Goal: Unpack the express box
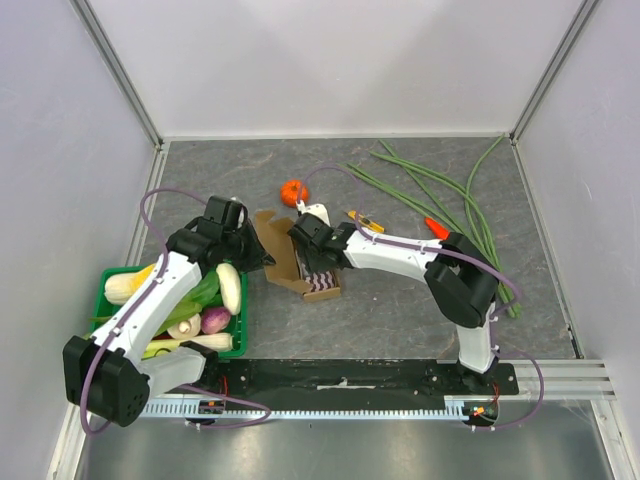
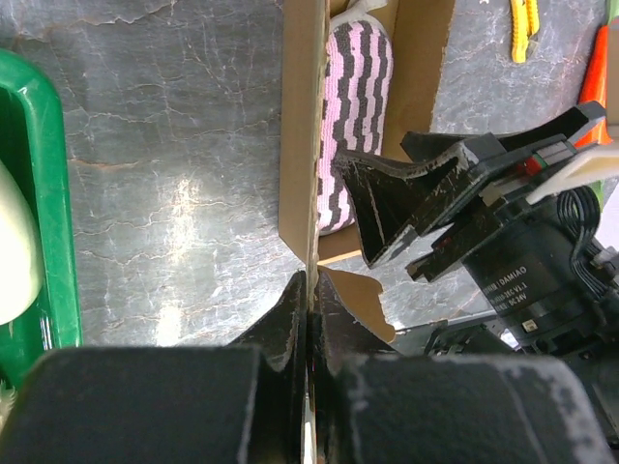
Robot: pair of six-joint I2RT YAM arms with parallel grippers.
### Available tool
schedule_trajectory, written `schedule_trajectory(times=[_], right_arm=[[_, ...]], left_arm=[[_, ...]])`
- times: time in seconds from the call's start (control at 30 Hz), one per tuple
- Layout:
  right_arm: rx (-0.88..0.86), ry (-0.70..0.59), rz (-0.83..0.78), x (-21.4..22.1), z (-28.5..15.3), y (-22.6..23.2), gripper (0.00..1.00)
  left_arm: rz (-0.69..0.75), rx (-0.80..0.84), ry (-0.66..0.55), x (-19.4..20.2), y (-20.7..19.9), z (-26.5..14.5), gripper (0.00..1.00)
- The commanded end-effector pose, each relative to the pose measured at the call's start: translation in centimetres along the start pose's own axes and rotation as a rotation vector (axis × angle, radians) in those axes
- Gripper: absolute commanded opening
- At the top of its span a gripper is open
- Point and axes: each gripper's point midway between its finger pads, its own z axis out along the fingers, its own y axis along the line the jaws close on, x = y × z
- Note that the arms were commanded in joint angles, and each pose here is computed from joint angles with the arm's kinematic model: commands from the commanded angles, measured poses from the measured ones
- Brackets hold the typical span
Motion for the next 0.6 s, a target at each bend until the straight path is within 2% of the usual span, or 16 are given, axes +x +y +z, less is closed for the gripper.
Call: schedule_trajectory(times=[0.0,0.27,0.37,0.4,0.5,0.57], right_arm=[[0.037,0.051,0.031,1.5,1.4,-0.2,0.66],[0.051,0.088,0.034,2.9,3.5,0.0,0.66],[0.04,0.111,0.034,3.6,3.9,0.2,0.54],[0.029,0.117,0.036,3.8,3.9,0.4,0.46],[0.016,0.117,0.034,3.9,3.9,0.5,0.32],[0.006,0.112,0.026,3.7,3.8,0.7,0.27]], left_arm=[[0.005,0.022,-0.032,-0.3,-0.2,0.0,0.02],[0.035,0.017,-0.021,0.1,0.3,0.2,0.02],[0.041,0.018,-0.02,0.1,0.2,0.2,0.02],[0.04,0.016,-0.022,0.0,0.2,0.2,0.02],[0.039,0.018,-0.018,0.1,0.2,0.2,0.02],[0.041,0.02,-0.02,0.0,0.1,0.2,0.02]])
